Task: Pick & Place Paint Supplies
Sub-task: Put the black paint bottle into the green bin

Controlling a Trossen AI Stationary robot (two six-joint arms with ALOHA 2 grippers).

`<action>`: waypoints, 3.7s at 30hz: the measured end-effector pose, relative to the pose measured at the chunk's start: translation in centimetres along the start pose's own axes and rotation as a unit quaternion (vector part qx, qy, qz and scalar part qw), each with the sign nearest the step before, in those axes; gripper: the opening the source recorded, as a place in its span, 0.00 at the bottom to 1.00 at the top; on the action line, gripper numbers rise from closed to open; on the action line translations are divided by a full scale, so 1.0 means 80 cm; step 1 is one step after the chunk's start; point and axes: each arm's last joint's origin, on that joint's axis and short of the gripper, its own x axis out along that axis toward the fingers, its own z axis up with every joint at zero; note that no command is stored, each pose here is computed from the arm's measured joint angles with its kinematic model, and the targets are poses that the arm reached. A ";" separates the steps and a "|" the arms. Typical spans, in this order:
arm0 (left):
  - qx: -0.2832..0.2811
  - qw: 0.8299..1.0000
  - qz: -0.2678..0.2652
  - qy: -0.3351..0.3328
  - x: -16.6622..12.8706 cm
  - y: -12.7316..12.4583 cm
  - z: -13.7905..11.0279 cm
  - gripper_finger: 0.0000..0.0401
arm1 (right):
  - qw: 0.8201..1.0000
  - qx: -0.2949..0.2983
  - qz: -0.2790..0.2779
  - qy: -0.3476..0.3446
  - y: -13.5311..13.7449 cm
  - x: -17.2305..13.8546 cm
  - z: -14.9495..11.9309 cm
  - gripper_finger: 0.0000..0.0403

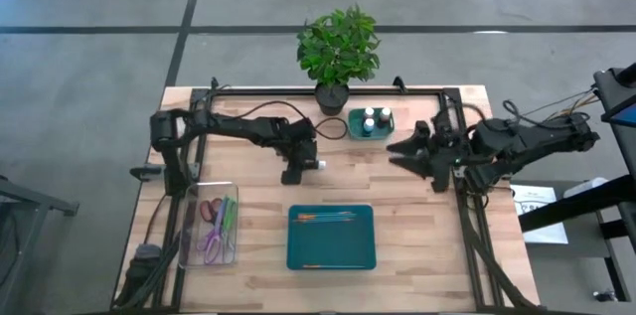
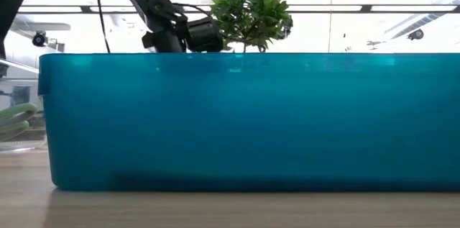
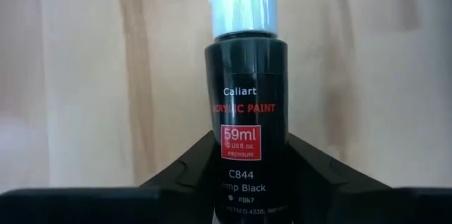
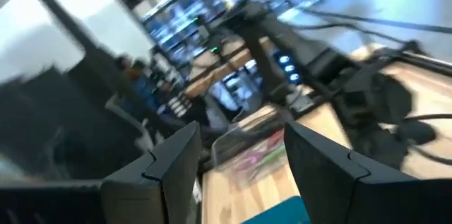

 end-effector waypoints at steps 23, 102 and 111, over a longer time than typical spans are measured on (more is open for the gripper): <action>-0.006 0.949 0.049 -0.310 -0.226 -0.145 0.043 0.36 | 0.950 -0.235 -0.047 0.201 0.047 0.127 0.002 0.52; -0.005 0.949 0.042 -0.314 -0.238 -0.178 0.048 0.36 | 0.925 -0.278 -0.067 0.251 0.011 0.219 0.008 0.27; -0.041 0.956 0.045 -0.287 -0.243 -0.177 0.037 0.36 | 0.926 -0.276 -0.070 0.249 0.010 0.218 0.009 0.27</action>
